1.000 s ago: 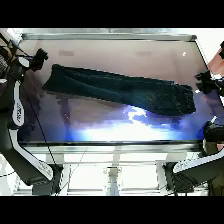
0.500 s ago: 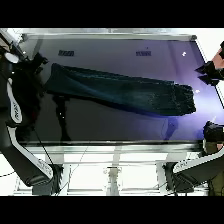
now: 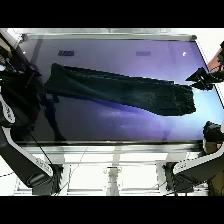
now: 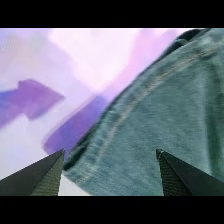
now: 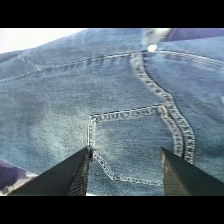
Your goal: Fold the clothes and pants, and hang the long-sleeved shirts on hangers.
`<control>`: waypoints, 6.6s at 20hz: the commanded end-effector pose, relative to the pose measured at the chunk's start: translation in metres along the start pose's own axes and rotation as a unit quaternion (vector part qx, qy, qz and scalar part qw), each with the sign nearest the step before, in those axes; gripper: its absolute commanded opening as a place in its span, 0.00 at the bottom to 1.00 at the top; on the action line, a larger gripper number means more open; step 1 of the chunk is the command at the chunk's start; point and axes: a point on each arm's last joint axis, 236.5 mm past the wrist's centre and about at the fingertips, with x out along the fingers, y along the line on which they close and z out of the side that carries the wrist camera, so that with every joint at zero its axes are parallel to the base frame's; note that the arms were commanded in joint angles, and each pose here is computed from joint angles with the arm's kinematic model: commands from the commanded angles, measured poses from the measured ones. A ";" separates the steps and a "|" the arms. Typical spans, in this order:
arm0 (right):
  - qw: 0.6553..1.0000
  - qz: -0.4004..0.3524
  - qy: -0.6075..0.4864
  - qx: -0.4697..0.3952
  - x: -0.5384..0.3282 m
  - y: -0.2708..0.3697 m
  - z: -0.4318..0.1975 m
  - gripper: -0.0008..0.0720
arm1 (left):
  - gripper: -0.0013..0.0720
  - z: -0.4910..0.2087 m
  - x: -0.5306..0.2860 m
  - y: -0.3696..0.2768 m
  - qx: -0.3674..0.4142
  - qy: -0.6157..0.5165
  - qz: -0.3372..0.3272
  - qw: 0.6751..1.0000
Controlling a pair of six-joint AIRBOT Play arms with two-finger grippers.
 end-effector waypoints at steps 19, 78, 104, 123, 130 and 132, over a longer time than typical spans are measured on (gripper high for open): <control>0.999 -0.014 0.008 -0.030 0.015 0.016 -0.003 0.67 | 0.06 -0.039 0.060 -0.005 0.037 0.056 0.017 0.998; 0.928 0.035 0.274 -0.250 0.065 0.178 -0.172 0.67 | 0.05 -0.373 -0.017 -0.324 0.427 0.147 -0.144 0.880; 0.931 0.042 0.267 -0.244 0.067 0.184 -0.171 0.67 | 0.76 -0.246 -0.052 -0.067 0.224 0.183 -0.009 0.957; 0.928 0.057 0.266 -0.253 0.077 0.207 -0.183 0.67 | 0.05 -0.306 0.035 -0.078 0.193 0.236 -0.055 0.951; 0.935 0.059 0.200 -0.286 0.110 0.247 -0.180 0.67 | 0.05 -0.259 -0.128 -0.081 0.297 0.281 0.021 0.912; 0.939 0.073 0.140 -0.306 0.131 0.278 -0.171 0.67 | 0.05 -0.249 -0.166 -0.106 0.337 0.259 0.022 0.905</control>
